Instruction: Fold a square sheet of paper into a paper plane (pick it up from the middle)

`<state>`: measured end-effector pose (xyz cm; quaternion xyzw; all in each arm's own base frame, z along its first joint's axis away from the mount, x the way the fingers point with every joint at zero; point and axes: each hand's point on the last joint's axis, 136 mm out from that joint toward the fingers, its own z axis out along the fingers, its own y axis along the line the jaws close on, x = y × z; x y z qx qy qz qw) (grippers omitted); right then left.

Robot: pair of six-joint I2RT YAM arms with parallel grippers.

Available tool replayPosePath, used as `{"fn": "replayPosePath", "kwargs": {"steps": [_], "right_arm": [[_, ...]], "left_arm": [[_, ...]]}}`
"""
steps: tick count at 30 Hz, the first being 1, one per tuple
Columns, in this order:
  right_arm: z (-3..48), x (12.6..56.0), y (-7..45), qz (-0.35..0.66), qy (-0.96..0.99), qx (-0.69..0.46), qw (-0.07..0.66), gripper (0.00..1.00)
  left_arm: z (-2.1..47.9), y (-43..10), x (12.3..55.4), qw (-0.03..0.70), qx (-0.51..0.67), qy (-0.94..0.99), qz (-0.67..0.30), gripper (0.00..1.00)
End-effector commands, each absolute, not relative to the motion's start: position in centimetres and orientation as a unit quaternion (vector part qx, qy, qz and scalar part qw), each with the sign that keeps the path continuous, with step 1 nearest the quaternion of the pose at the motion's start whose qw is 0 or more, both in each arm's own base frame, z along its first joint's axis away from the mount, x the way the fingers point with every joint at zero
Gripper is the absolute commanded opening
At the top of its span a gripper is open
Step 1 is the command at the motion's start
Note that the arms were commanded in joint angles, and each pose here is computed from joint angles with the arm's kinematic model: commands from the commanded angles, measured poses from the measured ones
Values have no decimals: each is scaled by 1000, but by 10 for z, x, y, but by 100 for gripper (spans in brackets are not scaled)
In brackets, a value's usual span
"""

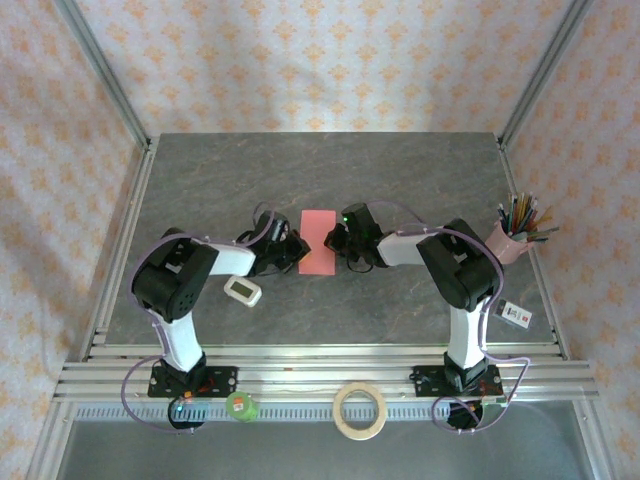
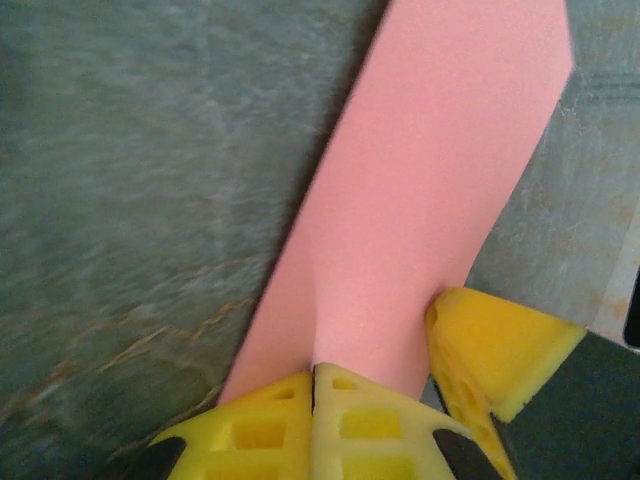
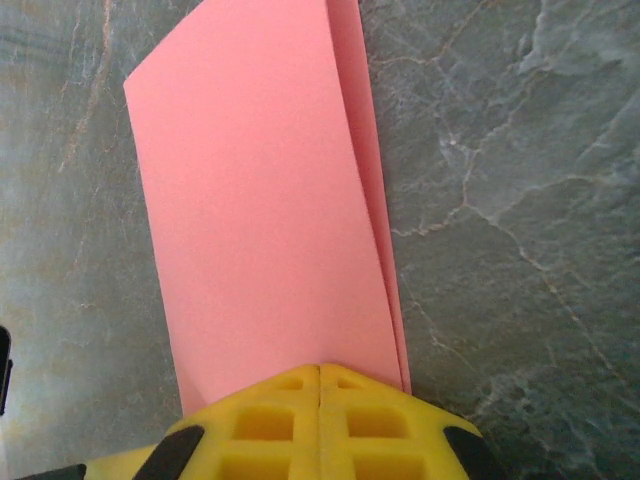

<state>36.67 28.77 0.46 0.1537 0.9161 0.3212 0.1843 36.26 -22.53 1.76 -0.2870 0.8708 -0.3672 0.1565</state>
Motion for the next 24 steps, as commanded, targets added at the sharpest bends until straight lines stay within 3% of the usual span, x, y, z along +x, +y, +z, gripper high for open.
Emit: {"fn": "replayPosePath", "kwargs": {"steps": [1, 7, 14, 19, 24], "right_arm": [[-110, 283, 185, 80, 974, 202, 56, 0], [-112, 282, 184, 79, 976, 198, 54, 0], [-114, 281, 184, 79, 976, 195, 52, 0], [-115, 280, 184, 79, 976, 196, 51, 0], [-115, 280, 183, 78, 976, 196, 51, 0]], "left_arm": [[0, -194, 348, 160, -342, 867, -324, 0], [18, -165, 351, 203, -356, 856, -316, 0], [63, -204, 377, 233, -278, 863, -351, 0], [54, -232, 387, 211, -273, 859, -377, 0], [27, -227, 391, 200, -293, 862, -362, 0]]}}
